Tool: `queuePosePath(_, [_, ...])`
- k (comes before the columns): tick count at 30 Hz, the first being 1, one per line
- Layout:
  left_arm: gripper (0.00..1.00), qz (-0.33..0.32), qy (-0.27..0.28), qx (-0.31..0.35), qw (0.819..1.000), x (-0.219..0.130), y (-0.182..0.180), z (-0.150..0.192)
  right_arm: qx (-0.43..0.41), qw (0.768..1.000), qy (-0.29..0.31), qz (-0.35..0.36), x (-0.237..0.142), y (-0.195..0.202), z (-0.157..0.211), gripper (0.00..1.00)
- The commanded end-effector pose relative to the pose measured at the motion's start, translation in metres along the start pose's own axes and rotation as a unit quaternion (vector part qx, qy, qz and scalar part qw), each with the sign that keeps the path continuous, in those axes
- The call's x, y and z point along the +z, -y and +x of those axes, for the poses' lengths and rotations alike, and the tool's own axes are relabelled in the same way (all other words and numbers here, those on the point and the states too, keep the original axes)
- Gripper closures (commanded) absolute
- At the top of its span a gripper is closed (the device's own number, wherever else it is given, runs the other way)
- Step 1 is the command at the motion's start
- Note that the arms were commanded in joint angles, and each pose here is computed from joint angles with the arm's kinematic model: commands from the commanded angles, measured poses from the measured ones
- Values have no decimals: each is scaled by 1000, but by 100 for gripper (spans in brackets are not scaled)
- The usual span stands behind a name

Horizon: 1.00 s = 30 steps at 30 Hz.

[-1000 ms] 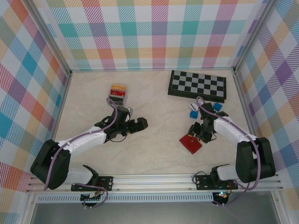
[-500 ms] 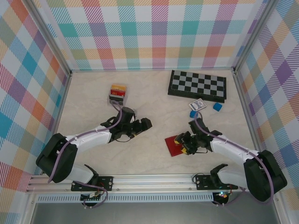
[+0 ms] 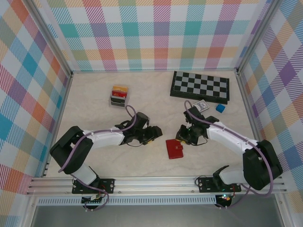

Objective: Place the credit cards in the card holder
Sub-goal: Move the card holder to the bottom-center of the table, then pick up the card holder at the bottom-center of the table.

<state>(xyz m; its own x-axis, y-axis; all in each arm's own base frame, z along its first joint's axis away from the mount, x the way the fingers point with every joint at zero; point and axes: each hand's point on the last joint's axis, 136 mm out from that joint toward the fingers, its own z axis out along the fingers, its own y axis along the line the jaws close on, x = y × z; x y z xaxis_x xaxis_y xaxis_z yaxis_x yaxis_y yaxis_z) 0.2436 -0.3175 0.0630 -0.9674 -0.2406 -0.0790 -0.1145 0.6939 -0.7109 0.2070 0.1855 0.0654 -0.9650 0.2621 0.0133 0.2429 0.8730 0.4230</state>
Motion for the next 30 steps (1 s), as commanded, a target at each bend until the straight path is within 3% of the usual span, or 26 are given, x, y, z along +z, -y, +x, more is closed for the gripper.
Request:
queuePosePath(1, [39, 22, -15, 3, 1000, 10, 22, 10, -53, 997, -43, 37, 5, 24, 21, 79])
queuePosePath(15, [52, -7, -58, -2, 998, 48, 20, 42, -43, 995, -81, 31, 38, 41, 36, 80])
queuePosePath(24, [61, 19, -55, 6, 998, 49, 32, 41, -18, 996, -82, 33, 46, 46, 37, 81])
queuePosePath(30, [74, 35, -44, 17, 998, 44, 40, 38, -13, 996, -76, 40, 48, 46, 33, 80])
